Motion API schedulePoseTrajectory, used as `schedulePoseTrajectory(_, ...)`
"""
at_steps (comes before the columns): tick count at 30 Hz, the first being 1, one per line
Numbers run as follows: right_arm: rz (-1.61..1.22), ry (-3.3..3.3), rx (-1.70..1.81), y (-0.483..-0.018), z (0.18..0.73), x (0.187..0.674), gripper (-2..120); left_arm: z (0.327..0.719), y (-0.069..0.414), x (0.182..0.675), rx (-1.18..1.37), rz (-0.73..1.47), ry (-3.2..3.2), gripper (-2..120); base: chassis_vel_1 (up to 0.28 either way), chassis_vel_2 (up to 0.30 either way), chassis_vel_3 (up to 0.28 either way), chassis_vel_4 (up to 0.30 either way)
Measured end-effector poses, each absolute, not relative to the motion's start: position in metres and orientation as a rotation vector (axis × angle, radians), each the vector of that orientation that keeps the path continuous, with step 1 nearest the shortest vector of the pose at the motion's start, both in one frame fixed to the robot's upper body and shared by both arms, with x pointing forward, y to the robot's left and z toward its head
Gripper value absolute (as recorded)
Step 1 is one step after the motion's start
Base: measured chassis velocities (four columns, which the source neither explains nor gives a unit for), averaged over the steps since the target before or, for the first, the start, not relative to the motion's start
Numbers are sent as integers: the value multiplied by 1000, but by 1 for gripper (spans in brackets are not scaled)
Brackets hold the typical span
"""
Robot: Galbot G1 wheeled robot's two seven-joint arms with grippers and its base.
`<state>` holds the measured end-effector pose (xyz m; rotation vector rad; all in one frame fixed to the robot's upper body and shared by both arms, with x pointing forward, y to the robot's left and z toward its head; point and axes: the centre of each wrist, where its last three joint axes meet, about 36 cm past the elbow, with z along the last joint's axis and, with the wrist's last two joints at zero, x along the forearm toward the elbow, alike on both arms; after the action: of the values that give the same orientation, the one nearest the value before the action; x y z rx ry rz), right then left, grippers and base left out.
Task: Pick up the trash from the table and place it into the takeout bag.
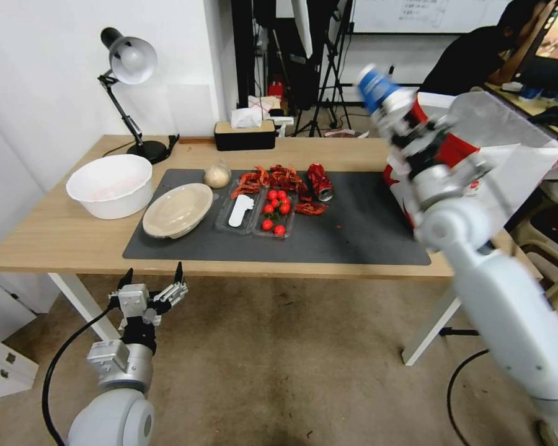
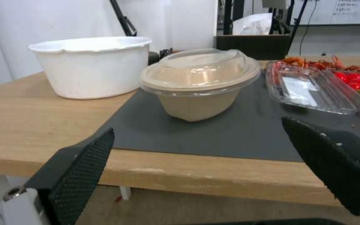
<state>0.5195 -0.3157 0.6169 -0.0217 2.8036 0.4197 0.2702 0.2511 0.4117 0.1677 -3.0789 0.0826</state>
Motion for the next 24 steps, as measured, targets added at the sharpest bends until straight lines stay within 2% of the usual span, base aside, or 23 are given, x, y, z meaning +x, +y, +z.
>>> schedulePoseTrajectory(5, 333, 2827, 274, -350, 643, 522, 66, 411, 249, 270, 162, 84, -3080, 100, 0, 0, 0, 0)
schedulePoseTrajectory(13, 283, 2923, 491, -361, 645, 520, 67, 412, 248, 269, 158, 80, -3083, 100, 0, 0, 0, 0)
schedulePoseTrajectory(14, 287, 2932, 499, -360, 643, 520, 75, 413, 248, 269, 157, 79, -3084, 100, 0, 0, 0, 0)
schedulePoseTrajectory(16, 288, 2933, 501, -360, 643, 520, 76, 413, 248, 268, 157, 79, -3085, 100, 0, 0, 0, 0)
schedulePoseTrajectory(17, 289, 2936, 505, -359, 643, 520, 83, 413, 248, 268, 157, 77, -3086, 100, 0, 0, 0, 0)
schedulePoseTrajectory(19, 289, 2938, 506, -359, 643, 520, 86, 414, 249, 268, 158, 75, -3086, 100, 0, 0, 0, 0)
schedulePoseTrajectory(21, 285, 2941, 507, -358, 644, 520, 96, 414, 249, 267, 160, 73, -3088, 100, 0, 0, 0, 0)
schedulePoseTrajectory(24, 282, 2940, 505, -357, 645, 519, 99, 414, 249, 266, 161, 72, -3092, 100, 0, 0, 0, 0)
